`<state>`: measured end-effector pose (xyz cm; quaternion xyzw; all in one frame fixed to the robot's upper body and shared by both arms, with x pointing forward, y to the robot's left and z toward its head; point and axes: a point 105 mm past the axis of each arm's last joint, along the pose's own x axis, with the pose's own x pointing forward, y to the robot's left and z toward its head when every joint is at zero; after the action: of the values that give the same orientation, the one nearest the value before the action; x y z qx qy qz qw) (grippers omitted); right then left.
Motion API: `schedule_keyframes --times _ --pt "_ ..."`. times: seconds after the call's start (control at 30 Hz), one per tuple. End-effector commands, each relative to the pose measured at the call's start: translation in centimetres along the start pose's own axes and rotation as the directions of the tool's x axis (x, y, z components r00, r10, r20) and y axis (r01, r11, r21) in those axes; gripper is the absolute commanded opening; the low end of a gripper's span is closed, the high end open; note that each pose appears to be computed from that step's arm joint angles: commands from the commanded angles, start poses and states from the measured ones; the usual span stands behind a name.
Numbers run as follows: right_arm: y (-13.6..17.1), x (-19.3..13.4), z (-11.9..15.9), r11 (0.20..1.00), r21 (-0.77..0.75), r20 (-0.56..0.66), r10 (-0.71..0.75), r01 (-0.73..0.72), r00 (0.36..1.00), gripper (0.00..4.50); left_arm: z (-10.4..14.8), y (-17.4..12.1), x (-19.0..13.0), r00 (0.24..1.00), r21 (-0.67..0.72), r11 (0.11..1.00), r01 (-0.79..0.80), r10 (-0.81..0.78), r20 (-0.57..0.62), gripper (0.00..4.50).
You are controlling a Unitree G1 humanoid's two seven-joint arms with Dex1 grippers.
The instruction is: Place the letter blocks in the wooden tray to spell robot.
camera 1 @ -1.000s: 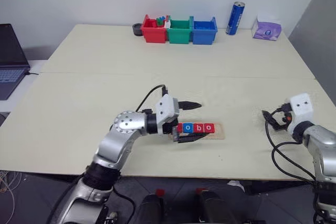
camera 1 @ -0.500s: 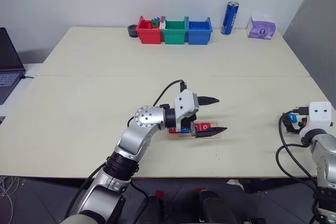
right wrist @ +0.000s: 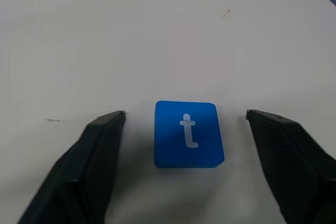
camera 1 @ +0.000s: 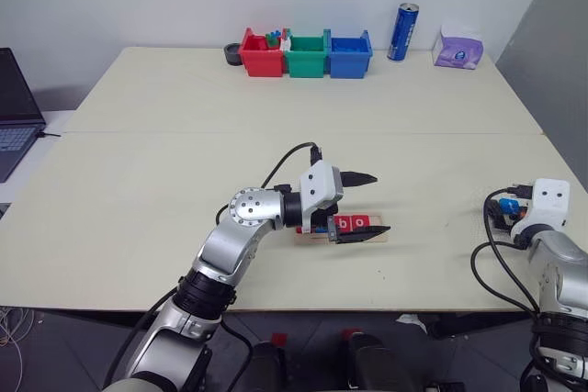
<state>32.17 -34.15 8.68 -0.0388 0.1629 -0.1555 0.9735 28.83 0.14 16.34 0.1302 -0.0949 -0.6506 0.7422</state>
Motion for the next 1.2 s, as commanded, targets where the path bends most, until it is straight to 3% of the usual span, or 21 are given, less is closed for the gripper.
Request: schedule_keyframes --times 0.03,0.13,0.2,0.4,0.53,0.83,0.97,1.2 --pt "0.1 -0.2 0.5 1.000 0.022 0.010 -0.002 0.002 1.000 2.49 1.1 -0.2 0.0 1.000 0.038 0.999 0.003 -0.004 0.025 4.50" --pt "0.7 -0.5 0.5 1.000 0.024 0.006 0.009 -0.009 1.000 1.48 1.1 -0.1 -0.1 1.000 0.040 0.999 0.001 -0.002 0.023 4.50" --pt "1.9 -1.0 0.8 0.999 0.015 0.005 0.040 -0.040 0.999 1.48 1.0 -0.1 -0.4 1.000 0.041 0.999 0.002 -0.003 0.020 4.50" --pt "9.6 -5.3 0.9 0.951 -0.007 -0.043 0.309 -0.310 0.950 1.48 0.4 -0.6 -2.4 1.000 0.038 0.999 0.020 -0.019 -0.008 4.50" --pt "13.7 -8.5 0.7 0.917 -0.001 -0.077 0.397 -0.398 0.915 1.48 -1.3 -1.7 -5.0 0.995 0.016 0.999 0.034 -0.032 -0.092 4.50" --pt "16.5 -10.7 -0.8 0.903 0.045 -0.156 0.428 -0.426 0.890 1.48 -1.5 -2.2 -5.9 0.993 0.007 1.000 0.000 0.001 -0.118 4.50" --pt "16.1 -10.4 -1.0 0.907 0.023 -0.171 0.419 -0.421 0.892 1.48 -1.6 -2.2 -5.9 0.993 0.005 1.000 -0.005 0.005 -0.122 4.50" --pt "16.0 -10.2 0.0 0.907 0.025 -0.145 0.419 -0.420 0.896 3.88 -1.6 -2.2 -5.9 0.992 0.003 1.000 -0.009 0.009 -0.123 4.50"
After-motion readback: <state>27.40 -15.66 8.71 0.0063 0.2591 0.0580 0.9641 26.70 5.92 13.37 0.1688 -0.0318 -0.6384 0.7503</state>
